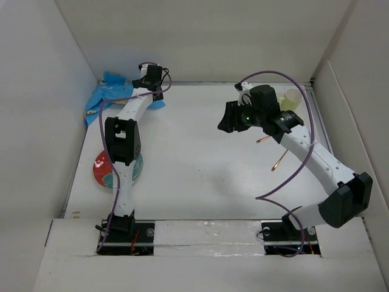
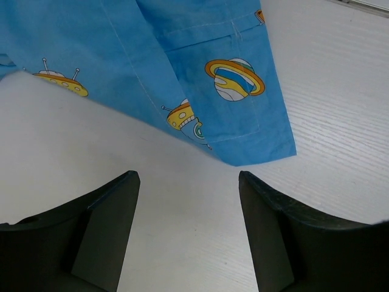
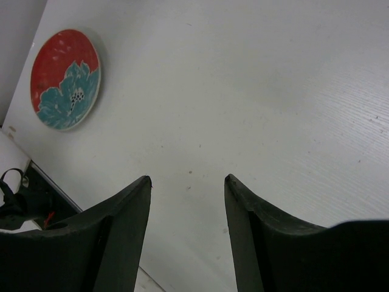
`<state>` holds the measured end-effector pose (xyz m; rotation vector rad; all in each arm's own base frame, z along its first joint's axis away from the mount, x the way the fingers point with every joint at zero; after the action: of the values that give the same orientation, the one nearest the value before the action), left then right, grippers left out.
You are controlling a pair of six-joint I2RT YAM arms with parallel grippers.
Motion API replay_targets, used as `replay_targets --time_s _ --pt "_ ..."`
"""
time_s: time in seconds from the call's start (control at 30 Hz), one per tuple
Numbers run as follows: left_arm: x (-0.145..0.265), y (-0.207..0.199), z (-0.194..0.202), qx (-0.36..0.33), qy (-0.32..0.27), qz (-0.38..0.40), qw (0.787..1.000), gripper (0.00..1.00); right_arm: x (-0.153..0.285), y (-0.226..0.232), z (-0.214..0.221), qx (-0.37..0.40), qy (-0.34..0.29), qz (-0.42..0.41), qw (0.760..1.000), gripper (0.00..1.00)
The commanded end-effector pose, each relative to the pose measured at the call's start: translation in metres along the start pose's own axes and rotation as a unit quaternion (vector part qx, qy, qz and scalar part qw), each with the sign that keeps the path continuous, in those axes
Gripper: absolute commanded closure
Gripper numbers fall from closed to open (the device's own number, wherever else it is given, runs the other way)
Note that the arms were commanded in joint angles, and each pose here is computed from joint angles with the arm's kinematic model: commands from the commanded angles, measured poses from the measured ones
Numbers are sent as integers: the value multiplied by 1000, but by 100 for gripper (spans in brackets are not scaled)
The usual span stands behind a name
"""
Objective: Set the dinner table for one person
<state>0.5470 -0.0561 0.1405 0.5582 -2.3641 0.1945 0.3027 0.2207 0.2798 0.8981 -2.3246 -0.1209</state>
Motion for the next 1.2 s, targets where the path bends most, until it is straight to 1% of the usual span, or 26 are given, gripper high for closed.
replay_targets --time_s 0.0,0.2,0.4,0.5,0.57,0.67,0.7,0.77,0.8,0.83,0.87,0.9,0.97,1.07,1.1,1.13,1.17 --pt "-5 -2 -17 3 -35 -16 999 36 0 6 -4 16 -6 -18 1000 43" --pt "-24 -14 -7 9 -24 -4 1000 41 -3 3 0 18 5 -14 1000 43" --pt "-38 -3 -2 11 -16 -22 1000 44 -5 0 5 16 13 -9 1000 43" --pt "-41 -3 -1 7 -17 -23 1000 55 -8 -1 11 13 21 -9 1000 43" --pt "-43 -2 1 3 -17 -28 999 56 -10 -2 13 12 24 -8 1000 43" --pt "-45 1 7 -4 -14 -35 999 62 -10 -3 14 12 27 -8 1000 44" --pt "-48 6 6 -2 -13 -41 999 63 -9 -2 14 14 26 -9 1000 43" --pt "-49 7 8 -4 -12 -43 999 58 -9 -2 14 15 26 -10 1000 43" --pt "-50 7 8 -5 -13 -45 999 52 -8 -1 13 16 26 -12 999 44" --pt "-51 8 8 -5 -13 -46 999 52 -7 -1 13 18 26 -13 999 43" --pt "-53 12 8 -3 -12 -49 999 53 -7 0 14 19 27 -14 999 44" --pt "-53 11 7 -2 -12 -47 999 64 -6 0 14 18 30 -16 999 44" --pt "-50 10 3 2 -16 -43 999 75 -5 1 14 20 28 -19 999 44" --pt "-46 10 -3 6 -22 -40 999 97 -3 4 14 19 28 -25 999 44" --pt "-43 11 -3 8 -21 -41 999 100 -2 4 14 19 28 -26 999 44" --pt "-40 12 -5 13 -21 -40 999 100 -1 4 14 19 27 -25 999 44" --pt "-26 9 -12 18 -30 -32 999 100 1 5 15 19 25 -26 999 45"
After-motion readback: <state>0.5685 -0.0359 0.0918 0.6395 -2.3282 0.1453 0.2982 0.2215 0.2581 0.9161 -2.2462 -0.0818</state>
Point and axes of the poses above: each gripper's point midway between its finger pads, its own x axis back along the fingers, its own y axis along the line the jaws close on, z = x × y, the point moved 4 cm from there along x, back along the fingers, and after that the axes turned 8 degrees about x, right-handed, at the moved point
